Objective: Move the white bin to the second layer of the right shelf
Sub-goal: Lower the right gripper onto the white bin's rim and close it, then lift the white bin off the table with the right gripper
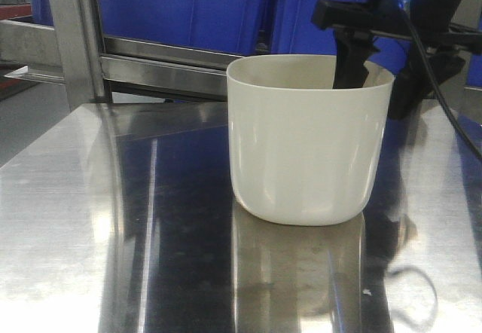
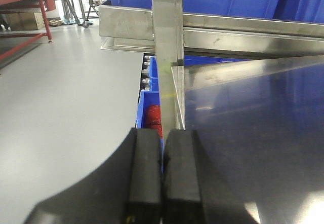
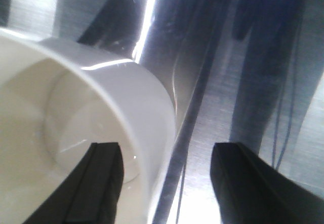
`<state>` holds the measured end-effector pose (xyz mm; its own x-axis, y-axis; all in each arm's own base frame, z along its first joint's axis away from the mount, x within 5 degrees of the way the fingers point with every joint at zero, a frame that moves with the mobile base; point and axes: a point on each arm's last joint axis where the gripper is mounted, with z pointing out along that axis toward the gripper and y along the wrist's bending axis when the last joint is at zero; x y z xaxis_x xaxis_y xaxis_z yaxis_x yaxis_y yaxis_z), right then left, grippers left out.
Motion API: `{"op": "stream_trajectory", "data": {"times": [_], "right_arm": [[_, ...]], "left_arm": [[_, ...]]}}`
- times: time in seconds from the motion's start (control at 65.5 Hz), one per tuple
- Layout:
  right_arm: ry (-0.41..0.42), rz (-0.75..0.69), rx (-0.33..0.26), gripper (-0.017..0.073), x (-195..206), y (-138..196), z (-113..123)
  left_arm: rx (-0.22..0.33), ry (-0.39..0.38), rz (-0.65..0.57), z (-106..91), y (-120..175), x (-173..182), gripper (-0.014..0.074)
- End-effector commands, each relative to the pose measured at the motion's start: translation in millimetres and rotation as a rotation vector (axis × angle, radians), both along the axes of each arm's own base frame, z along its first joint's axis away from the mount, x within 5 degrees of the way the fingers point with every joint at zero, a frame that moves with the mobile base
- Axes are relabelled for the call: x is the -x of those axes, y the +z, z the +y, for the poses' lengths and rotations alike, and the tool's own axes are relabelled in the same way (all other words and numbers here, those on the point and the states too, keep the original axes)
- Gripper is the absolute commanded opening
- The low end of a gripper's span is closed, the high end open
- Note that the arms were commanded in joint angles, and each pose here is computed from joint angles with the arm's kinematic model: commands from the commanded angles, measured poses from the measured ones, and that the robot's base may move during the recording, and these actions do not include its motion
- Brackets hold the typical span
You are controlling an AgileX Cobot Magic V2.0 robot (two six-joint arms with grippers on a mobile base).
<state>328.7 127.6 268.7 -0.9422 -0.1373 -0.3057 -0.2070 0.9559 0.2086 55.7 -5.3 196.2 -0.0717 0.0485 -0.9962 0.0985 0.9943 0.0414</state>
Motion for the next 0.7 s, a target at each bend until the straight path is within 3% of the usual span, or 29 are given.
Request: {"op": "stream_trajectory", "data": {"times": [0.0,0.198,0.259,0.366,0.503,0.687], "right_arm": [[0.001,-0.065,-0.024,0.0497,0.2,20.1,0.4],[0.002,-0.046,-0.018,0.0494,-2.7,13.3,1.4],[0.002,-0.04,-0.016,0.0453,-3.6,11.0,1.7],[0.01,-0.027,-0.012,0.0302,-2.9,8.5,4.3],[0.013,-0.041,-0.016,0.0036,-2.7,11.4,5.4],[0.011,-0.138,-0.041,0.0056,0.1,36.1,4.1]], "left_arm": [[0.008,-0.004,-0.052,-0.4,-4.5,-1.4,0.0085],[0.008,-0.004,-0.052,-0.4,-4.5,-1.4,0.0085],[0.008,-0.004,-0.052,-0.4,-4.5,-1.4,0.0085],[0.008,-0.004,-0.052,-0.4,-4.5,-1.4,0.0085],[0.008,-0.004,-0.052,-0.4,-4.5,-1.4,0.0085],[0.008,-0.004,-0.052,-0.4,-4.5,-1.4,0.0085]]}}
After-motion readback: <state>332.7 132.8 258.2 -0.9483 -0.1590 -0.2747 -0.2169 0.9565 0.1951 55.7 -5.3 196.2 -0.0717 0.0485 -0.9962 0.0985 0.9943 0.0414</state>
